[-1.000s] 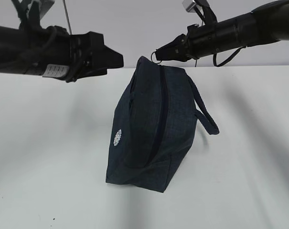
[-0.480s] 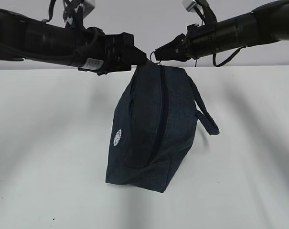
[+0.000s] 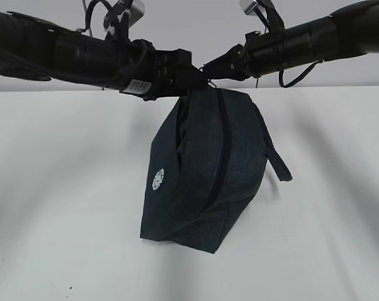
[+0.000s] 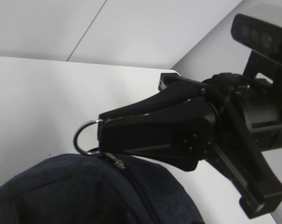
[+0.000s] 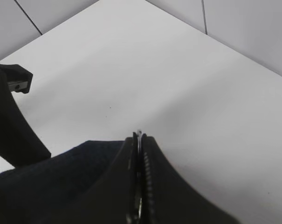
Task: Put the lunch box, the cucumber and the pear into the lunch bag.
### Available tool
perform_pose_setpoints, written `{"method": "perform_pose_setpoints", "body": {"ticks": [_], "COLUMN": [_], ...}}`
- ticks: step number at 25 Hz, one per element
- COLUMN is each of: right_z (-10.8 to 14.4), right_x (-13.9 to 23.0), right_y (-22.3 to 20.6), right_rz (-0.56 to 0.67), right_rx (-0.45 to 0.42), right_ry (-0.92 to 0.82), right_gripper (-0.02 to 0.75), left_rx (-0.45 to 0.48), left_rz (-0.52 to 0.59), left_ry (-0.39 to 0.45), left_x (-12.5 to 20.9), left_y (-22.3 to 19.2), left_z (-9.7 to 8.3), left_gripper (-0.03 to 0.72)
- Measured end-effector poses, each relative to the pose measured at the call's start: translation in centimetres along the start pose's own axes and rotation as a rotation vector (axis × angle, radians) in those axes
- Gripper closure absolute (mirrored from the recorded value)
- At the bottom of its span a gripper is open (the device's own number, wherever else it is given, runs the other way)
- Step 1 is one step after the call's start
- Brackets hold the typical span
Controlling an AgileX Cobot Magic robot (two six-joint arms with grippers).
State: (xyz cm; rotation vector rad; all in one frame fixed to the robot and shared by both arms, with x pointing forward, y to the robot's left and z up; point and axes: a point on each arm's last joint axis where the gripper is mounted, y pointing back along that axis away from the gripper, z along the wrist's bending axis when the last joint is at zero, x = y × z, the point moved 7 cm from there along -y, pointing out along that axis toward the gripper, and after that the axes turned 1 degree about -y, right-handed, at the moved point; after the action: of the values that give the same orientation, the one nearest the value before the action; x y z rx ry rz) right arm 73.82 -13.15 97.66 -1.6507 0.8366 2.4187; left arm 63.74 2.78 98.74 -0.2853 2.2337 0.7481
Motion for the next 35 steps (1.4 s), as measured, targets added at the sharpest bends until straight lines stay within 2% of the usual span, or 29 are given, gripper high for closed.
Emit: {"method": "perform_pose_setpoints", "body": {"ticks": [4, 16, 19, 21, 22, 25, 35], "right_z": [0.0, 0.0, 0.0, 0.0, 0.0, 0.0, -0.5], "right_x": [0.0, -0.1, -0.1, -0.1, -0.1, -0.1, -0.1], "right_y": [0.0, 0.0, 0.0, 0.0, 0.0, 0.0, 0.3], "right_rz": [0.000, -0.007, -0.008, -0.009, -0.009, -0.009, -0.013], "right_rx": [-0.002, -0.003, -0.003, -0.003, -0.003, -0.003, 0.014], "right_ry": [0.000, -0.005, -0.005, -0.006, -0.006, -0.006, -0.017], "right_gripper": [0.732, 0.732, 0.732, 0.732, 0.732, 0.732, 0.732], "left_rx": [0.001, -0.057, -0.080, -0.088, -0.090, -0.088, -0.059], "left_rz": [-0.002, 0.063, 0.079, 0.093, 0.099, 0.109, 0.128], "left_ry": [-0.021, -0.090, -0.110, -0.135, -0.144, -0.155, -0.201], "left_x": [-0.5, 0.7, 1.0, 1.2, 1.3, 1.4, 0.6], "left_y": [0.0, -0.6, -0.6, -0.6, -0.6, -0.6, 1.8], "left_z": [-0.4, -0.4, 0.0, 0.1, 0.2, 0.1, -0.3], "left_gripper": [0.347, 0.356, 0.458, 0.592, 0.636, 0.662, 0.666]}}
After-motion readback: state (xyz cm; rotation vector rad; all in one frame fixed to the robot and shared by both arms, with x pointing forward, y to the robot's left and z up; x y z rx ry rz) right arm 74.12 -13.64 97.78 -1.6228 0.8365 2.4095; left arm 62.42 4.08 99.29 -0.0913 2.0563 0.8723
